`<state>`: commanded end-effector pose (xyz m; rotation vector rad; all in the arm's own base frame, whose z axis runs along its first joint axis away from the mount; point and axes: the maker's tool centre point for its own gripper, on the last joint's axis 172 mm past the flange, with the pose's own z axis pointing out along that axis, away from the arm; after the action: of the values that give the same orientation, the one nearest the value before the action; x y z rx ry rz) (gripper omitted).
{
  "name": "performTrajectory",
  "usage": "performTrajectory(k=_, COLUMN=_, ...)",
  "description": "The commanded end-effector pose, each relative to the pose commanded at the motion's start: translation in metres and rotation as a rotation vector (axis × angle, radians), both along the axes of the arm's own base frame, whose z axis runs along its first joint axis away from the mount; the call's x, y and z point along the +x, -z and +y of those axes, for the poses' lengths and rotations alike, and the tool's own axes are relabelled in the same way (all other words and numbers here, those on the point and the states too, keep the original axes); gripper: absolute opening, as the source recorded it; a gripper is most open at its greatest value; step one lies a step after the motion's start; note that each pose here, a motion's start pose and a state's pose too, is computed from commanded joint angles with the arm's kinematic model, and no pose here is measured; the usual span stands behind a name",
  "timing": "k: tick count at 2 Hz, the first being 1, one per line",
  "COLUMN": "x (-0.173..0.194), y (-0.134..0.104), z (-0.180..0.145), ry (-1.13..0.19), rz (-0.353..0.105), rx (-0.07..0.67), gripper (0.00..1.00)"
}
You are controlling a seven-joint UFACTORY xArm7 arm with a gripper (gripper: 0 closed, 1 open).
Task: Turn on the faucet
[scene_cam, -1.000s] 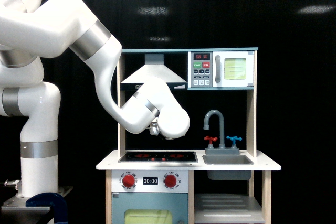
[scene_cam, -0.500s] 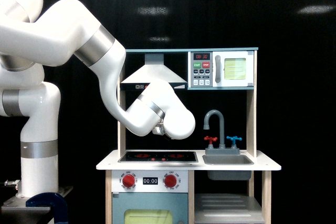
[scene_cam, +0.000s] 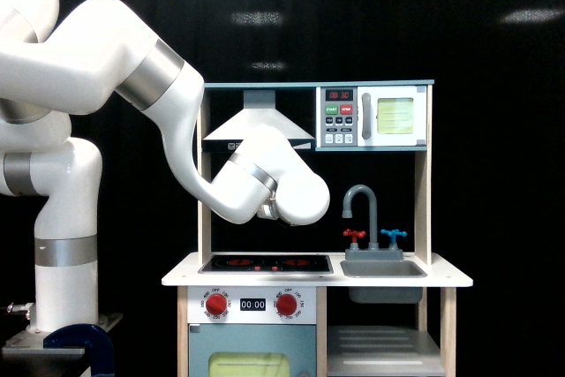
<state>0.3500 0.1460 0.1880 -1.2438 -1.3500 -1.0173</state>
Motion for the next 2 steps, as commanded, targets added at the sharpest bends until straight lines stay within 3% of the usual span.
performTrajectory(k=2, x=0.027, y=0.013, z=0.123, ry=0.0, rz=0.0, rx=0.0, gripper=1.0)
